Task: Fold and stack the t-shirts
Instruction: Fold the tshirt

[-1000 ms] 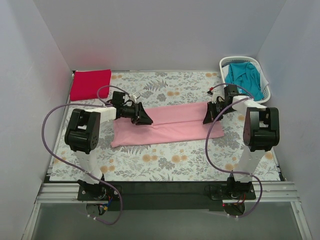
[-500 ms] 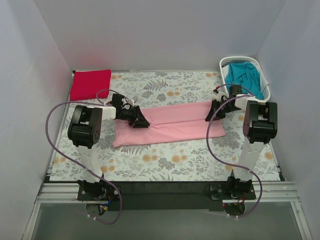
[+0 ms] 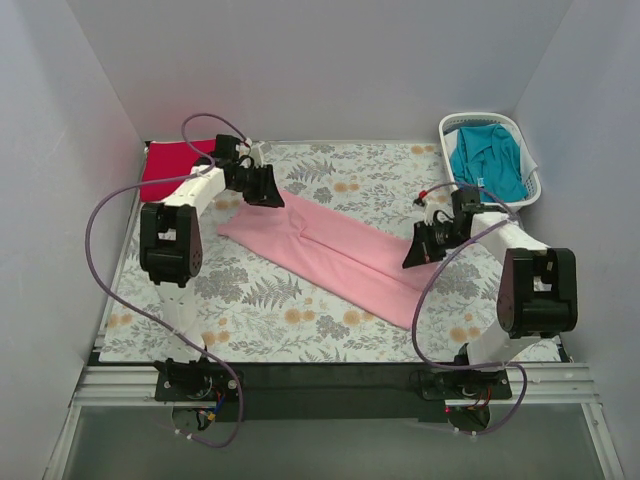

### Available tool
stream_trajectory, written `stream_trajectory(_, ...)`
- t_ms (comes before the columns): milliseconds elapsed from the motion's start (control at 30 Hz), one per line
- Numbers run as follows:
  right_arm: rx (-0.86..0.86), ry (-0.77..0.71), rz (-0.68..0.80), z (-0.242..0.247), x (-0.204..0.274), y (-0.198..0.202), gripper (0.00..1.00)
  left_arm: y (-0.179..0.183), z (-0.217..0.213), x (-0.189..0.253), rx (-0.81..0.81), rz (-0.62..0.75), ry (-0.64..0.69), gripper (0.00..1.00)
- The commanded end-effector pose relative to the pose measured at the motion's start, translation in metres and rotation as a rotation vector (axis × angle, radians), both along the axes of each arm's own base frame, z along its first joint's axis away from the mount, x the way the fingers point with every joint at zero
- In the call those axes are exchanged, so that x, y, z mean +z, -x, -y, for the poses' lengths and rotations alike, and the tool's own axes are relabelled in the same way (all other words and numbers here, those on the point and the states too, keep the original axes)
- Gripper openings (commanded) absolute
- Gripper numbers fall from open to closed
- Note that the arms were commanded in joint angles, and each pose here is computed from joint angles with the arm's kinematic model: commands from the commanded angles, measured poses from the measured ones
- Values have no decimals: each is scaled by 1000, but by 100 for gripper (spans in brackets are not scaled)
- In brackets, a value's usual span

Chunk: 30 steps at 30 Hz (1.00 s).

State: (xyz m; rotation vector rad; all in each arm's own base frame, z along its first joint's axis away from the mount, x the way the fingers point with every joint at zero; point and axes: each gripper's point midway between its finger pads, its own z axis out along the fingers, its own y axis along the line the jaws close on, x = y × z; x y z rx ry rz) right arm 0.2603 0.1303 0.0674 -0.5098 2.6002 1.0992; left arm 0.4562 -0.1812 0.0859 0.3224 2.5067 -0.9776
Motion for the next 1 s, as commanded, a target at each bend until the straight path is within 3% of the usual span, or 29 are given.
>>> stream_trajectory(0, 17, -21, 288, -1, 75, -58, 1, 19, -19, 60, -12, 116, -93, 34)
stream_trajectory(67, 4, 21, 324, 1, 79, -78, 1, 35, -23, 61, 2, 96, -103, 35)
stream_trajectory(100, 0, 39, 304, 2, 70, -86, 1, 38, -26, 57, 14, 90, -125, 22)
stream_trajectory(200, -12, 83, 302, 1, 59, -110, 1, 49, -37, 39, 99, 19, -187, 14)
stream_trajectory(233, -12, 103, 311, 1, 57, -117, 1, 48, -45, 32, 159, 7, -246, 2)
stream_trajectory(267, -6, 145, 309, 0, 48, -121, 1, 51, -50, 22, 177, -6, -279, 0)
stream_trajectory(500, 88, 320, 203, 0, -23, -101, 1, 49, -68, -9, 222, -6, -447, 0)
stream_trajectory(733, 160, 366, 158, -2, -48, -70, 1, 42, -76, -54, 196, -60, -525, 0)
stream_trajectory(900, 264, 303, 58, -27, -59, -13, 1, 27, -74, -88, 143, -88, -547, 0)
stream_trajectory(967, 344, 253, -2, -47, -63, 29, 1, -4, -69, -80, 141, -22, -540, 0)
